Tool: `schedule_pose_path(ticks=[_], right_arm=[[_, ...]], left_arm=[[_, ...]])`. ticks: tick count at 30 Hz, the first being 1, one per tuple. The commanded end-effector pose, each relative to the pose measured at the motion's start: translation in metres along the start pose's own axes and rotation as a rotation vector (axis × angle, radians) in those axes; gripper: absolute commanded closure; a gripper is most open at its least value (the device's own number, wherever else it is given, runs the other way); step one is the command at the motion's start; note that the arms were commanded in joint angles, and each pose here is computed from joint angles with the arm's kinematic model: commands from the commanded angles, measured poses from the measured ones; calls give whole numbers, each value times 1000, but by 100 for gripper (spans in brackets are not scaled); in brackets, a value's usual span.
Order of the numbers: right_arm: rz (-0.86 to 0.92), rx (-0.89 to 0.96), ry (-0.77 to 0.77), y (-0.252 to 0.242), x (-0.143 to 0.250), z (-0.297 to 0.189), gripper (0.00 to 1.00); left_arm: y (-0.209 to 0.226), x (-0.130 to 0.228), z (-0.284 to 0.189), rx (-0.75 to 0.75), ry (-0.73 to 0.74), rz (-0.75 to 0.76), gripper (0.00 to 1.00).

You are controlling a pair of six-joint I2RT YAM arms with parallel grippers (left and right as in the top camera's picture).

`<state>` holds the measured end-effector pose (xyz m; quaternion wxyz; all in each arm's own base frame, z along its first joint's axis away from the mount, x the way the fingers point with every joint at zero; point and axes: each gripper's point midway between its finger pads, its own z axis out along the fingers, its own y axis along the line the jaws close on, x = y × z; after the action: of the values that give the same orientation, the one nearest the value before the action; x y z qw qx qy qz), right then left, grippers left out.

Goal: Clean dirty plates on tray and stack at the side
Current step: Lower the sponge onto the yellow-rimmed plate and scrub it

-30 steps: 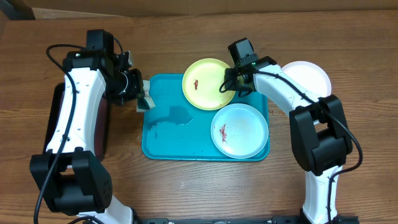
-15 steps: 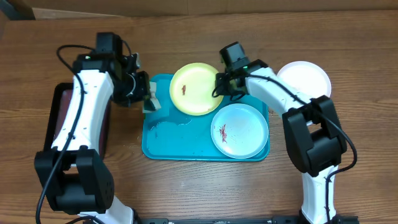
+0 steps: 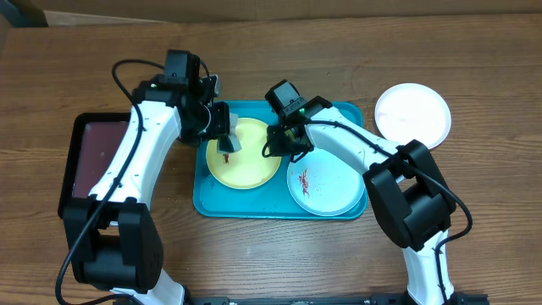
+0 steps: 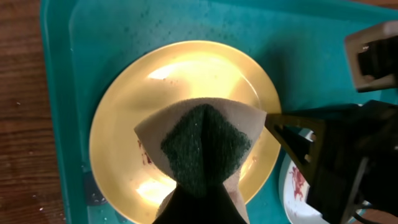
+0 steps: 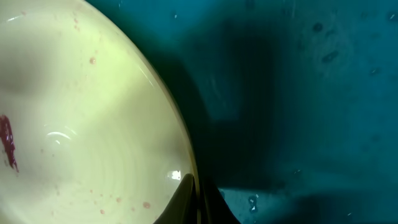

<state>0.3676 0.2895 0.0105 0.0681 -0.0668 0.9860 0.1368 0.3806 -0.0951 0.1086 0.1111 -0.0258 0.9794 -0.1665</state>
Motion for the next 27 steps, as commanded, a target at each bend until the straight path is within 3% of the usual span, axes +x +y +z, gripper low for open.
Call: schedule_pose_path(ticks=[1,12,18,23,27], right_arm=[[28,-58,58,7,10,2,96],[25,-57,76,9,16,2,96],[25,-45,78,7,17,2,96],[25,-29,74,4,16,2,96],[26,-13,70,1,16,2,96]], left_arm=[[1,9,12,5,20,-58,96],[-6,28,72,75,137,-72,96],[-3,48,106,43,230,-64,96],[38,57,121,-154,259,-72,96],[90,58,109,-431,240,-99,96]])
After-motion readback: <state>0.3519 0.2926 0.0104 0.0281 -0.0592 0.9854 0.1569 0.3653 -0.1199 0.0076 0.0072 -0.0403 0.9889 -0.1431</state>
